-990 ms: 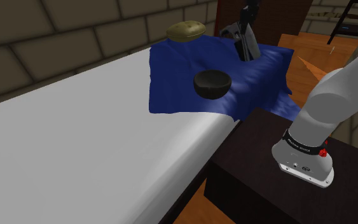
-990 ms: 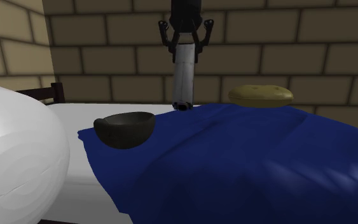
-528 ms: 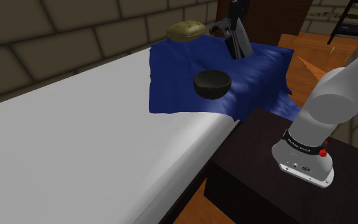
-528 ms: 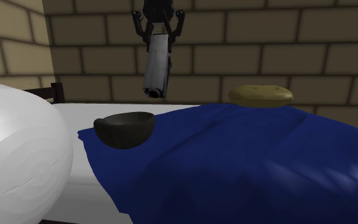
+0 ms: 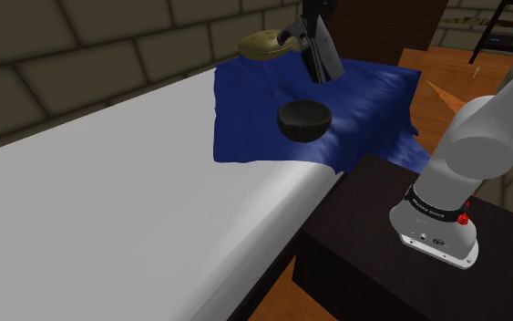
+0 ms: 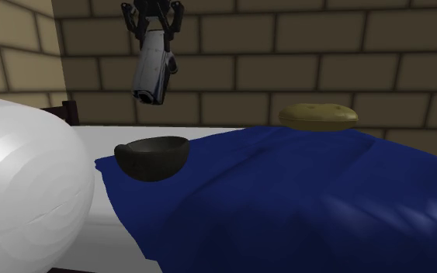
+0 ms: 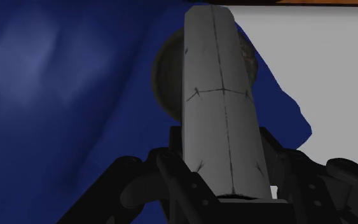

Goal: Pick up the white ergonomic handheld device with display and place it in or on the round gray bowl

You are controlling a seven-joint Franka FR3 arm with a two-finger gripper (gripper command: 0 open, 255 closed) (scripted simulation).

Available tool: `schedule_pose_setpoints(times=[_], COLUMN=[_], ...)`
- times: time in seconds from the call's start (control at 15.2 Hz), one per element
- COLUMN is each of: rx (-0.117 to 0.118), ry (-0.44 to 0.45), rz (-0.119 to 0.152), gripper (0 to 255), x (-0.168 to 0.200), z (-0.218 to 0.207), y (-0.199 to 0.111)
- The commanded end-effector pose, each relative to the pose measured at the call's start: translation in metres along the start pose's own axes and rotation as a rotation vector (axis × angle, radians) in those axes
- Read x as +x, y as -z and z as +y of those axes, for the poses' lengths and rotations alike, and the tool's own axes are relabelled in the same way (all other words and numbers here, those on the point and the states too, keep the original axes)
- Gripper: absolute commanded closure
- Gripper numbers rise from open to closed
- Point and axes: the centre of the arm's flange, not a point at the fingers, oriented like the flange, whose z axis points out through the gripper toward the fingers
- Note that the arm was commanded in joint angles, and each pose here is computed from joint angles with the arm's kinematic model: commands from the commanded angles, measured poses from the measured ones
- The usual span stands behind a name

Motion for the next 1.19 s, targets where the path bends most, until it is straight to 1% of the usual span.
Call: schedule_pose_setpoints(times=[0.0,1.12], rx=[0.001,0.001], ry=[-0.001,-0.001], rz=[0.0,0.0], gripper=[255,255], x=[0.004,0.006], z=[-0.02,-0.02], y=[0.006,-0.084])
